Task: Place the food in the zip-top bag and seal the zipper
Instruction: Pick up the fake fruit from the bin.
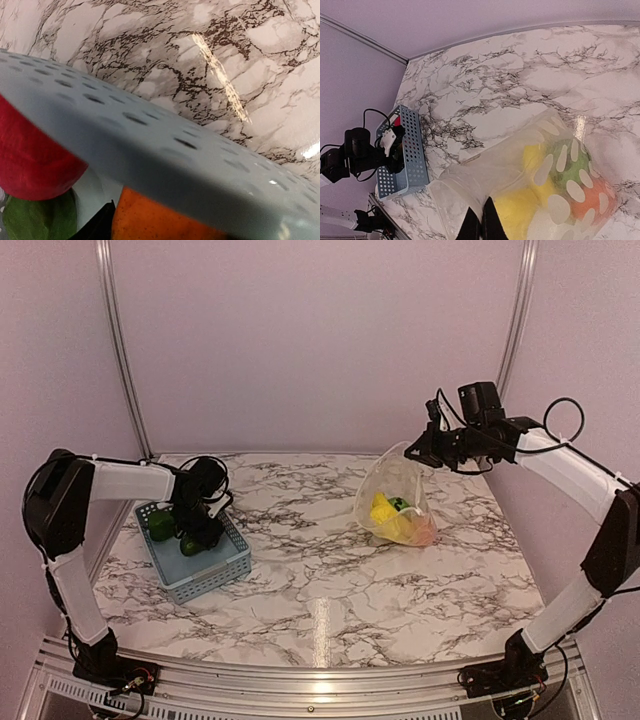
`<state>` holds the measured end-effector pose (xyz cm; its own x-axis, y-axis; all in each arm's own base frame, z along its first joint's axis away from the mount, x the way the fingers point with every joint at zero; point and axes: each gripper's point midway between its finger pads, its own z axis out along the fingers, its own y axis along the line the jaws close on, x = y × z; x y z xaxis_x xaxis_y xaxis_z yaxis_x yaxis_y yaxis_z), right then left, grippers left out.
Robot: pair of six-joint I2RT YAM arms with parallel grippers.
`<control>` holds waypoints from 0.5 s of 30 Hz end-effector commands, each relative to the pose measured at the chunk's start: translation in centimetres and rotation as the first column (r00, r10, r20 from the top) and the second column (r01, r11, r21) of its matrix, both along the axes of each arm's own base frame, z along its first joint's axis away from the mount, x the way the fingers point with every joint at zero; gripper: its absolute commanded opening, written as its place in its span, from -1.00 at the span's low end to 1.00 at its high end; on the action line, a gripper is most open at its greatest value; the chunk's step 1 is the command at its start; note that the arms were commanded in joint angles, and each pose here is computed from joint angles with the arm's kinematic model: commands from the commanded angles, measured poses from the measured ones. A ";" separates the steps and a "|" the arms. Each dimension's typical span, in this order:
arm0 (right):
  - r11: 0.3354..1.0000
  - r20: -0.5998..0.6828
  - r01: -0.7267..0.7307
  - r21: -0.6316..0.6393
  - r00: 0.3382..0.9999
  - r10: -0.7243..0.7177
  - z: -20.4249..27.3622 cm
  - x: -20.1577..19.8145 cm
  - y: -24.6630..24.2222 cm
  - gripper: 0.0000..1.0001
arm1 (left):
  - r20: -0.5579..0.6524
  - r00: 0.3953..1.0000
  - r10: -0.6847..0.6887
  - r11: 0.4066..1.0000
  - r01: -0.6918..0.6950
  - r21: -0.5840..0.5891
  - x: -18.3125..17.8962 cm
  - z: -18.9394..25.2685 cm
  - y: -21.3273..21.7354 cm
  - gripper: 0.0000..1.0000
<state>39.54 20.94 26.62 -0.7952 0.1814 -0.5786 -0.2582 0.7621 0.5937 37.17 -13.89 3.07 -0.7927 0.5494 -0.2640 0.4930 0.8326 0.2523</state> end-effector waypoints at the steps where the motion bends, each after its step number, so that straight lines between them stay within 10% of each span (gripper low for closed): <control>1: 1.000 0.041 -0.006 0.003 0.999 0.006 1.5 -0.7 0.1 -1.00 | -0.026 0.996 0.087 0.995 -0.086 0.049 -2.5 1.7 1.4 0.18; 8: 1.000 0.038 -0.015 0.004 0.999 0.015 1.3 -0.3 0.4 -1.00 | 0.117 0.956 0.270 0.962 -0.264 -0.064 -3.4 10.5 1.5 0.15; 15: 0.999 0.031 -0.036 0.012 0.999 0.036 0.9 0.0 1.5 -1.00 | 0.228 0.926 0.300 0.803 -0.116 -0.585 -1.8 23.4 -8.0 0.08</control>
